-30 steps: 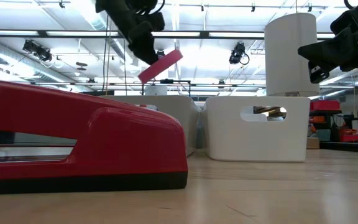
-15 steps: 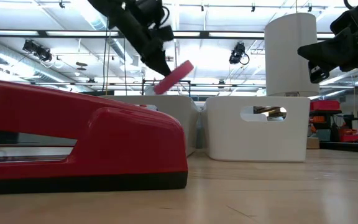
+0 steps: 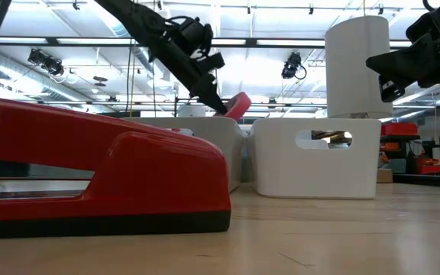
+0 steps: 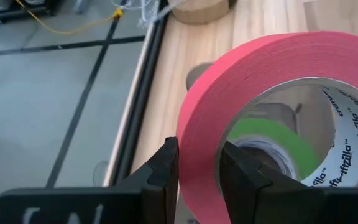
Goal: Pick and place Stapler, Stapler remover, tape
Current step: Put the pink tape in the black bin, then put the red stapler in the white bin
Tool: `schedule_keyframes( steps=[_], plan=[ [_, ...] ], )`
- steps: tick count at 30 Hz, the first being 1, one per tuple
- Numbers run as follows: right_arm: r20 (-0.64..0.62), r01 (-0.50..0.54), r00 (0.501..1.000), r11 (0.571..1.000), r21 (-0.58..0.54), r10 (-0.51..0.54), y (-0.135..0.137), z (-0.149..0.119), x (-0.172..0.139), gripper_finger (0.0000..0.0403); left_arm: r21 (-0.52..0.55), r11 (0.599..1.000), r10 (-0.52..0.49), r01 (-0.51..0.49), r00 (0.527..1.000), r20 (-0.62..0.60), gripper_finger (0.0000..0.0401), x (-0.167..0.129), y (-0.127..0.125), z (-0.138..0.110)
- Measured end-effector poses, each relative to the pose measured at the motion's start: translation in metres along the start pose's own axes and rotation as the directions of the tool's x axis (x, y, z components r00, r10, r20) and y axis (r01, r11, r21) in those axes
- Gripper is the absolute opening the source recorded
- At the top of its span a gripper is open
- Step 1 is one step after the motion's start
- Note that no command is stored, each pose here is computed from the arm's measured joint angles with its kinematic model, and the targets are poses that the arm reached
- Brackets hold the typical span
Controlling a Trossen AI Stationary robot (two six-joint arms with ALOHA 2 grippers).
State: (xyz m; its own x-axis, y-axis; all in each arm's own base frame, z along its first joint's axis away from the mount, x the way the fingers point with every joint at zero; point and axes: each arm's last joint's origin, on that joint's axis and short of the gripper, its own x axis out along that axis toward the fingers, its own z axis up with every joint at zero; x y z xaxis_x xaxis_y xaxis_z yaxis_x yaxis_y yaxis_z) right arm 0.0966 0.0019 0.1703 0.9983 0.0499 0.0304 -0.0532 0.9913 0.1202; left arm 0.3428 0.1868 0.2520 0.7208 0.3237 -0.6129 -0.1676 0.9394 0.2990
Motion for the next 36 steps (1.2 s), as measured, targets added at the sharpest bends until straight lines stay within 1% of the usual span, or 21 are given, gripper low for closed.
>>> schedule_keyframes(
  steps=[6, 13, 22, 25, 27, 29, 36],
  plan=[
    [0.0, 0.0, 1.0, 1.0, 0.0, 0.0, 0.0, 0.0, 0.0, 0.0004, -0.004, 1.0, -0.026, 0.026, 0.998, -0.057, 0.0098, 0.018, -0.003, -0.012],
    [0.0, 0.0, 1.0, 1.0, 0.0, 0.0, 0.0, 0.0, 0.0, 0.0004, -0.006, 1.0, -0.02, 0.02, 0.994, -0.111, 0.0098, 0.03, -0.005, -0.021],
    [0.001, 0.0, 1.0, 1.0, 0.0, 0.0, 0.0, 0.0, 0.0, 0.0004, -0.007, 1.0, -0.024, 0.024, 0.993, -0.114, 0.0099, 0.031, -0.005, -0.022],
    [0.0, 0.0, 1.0, 1.0, 0.0, 0.0, 0.0, 0.0, 0.0, 0.0004, 0.007, 0.998, -0.068, 0.069, 0.993, -0.095, 0.0101, 0.03, -0.006, -0.022],
    [0.0, 0.001, 1.0, 1.0, 0.0, -0.001, 0.0, 0.0, 0.0, 0.0004, 0.031, 0.994, -0.105, 0.107, 0.992, -0.076, 0.0109, 0.03, -0.008, -0.021],
    [0.001, 0.0, 1.0, 1.0, 0.0, 0.0, 0.0, 0.0, 0.0, 0.0004, 0.05, 0.992, -0.114, 0.117, 0.991, -0.073, 0.012, 0.031, -0.008, -0.021],
    [0.0, 0.0, 1.0, 1.0, 0.0, 0.0, 0.0, 0.0, 0.0, 0.0004, 0.057, 0.995, -0.076, 0.081, 0.993, -0.09, 0.0174, 0.03, -0.007, -0.021]
  ],
)
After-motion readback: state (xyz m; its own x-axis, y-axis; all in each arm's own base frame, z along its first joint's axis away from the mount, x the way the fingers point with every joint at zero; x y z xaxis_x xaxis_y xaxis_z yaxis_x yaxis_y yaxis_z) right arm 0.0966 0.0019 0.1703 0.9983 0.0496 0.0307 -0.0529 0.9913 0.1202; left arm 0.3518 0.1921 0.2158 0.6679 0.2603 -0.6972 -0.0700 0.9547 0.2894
